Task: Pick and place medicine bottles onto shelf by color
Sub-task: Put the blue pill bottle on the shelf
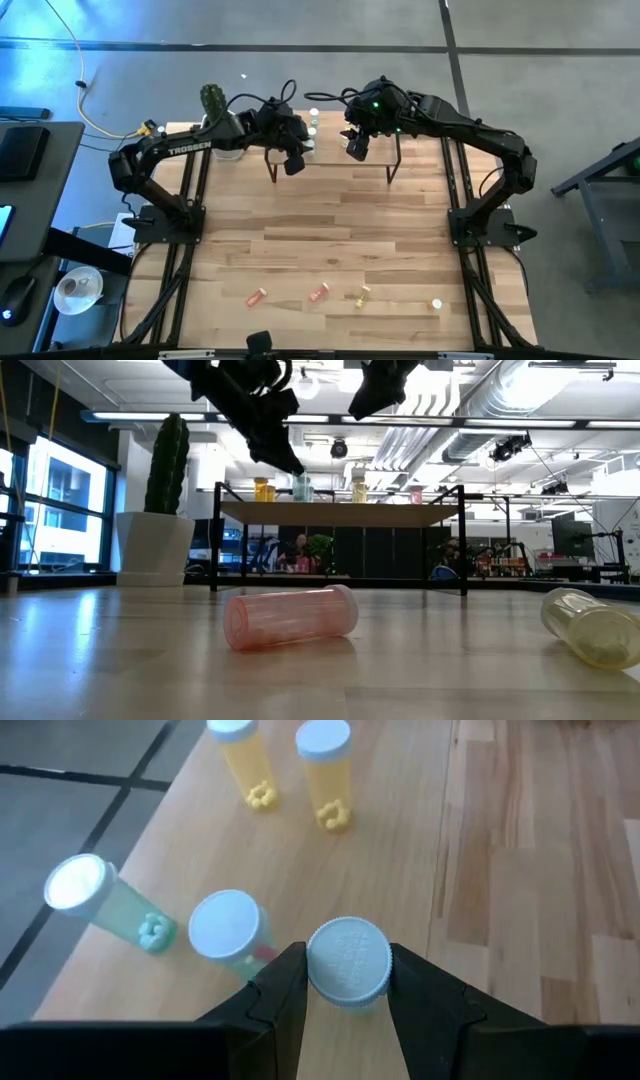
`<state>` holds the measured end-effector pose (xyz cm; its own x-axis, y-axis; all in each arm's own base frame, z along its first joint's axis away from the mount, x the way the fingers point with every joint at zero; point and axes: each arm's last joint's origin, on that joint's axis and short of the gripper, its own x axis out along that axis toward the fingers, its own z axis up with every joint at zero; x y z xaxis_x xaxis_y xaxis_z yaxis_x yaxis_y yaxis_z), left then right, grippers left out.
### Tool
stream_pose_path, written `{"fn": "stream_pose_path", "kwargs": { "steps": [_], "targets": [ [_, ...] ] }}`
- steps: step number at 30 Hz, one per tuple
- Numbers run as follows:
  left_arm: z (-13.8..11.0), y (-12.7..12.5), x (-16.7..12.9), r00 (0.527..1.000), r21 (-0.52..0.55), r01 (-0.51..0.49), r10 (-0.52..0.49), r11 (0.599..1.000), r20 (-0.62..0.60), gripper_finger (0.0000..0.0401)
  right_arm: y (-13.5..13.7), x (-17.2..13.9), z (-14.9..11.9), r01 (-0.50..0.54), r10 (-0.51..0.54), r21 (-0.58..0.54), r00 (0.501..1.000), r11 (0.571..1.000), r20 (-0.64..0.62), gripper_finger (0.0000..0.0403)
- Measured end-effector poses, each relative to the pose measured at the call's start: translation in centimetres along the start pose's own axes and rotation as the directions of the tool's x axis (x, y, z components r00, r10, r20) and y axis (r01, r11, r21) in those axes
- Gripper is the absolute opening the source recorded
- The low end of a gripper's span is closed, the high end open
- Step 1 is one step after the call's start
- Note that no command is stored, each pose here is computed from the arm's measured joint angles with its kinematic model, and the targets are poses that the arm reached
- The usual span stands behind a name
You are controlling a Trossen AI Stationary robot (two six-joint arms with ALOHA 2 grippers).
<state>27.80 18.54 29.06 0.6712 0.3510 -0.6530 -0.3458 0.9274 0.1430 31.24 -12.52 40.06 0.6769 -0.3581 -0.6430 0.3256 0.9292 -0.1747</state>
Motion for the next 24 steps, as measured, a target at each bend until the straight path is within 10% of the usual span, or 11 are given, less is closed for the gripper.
{"fn": "stream_pose_path", "kwargs": {
  "steps": [24],
  "targets": [
    [-0.14, -0.04, 0.90, 1.000, 0.001, 0.001, -0.001, 1.000, -0.011, 0.0117, 0.02, 0.01, -0.01, 0.000, 0.000, 0.000, 1.000, 1.000, 0.000, 0.0179]
  ]
}}
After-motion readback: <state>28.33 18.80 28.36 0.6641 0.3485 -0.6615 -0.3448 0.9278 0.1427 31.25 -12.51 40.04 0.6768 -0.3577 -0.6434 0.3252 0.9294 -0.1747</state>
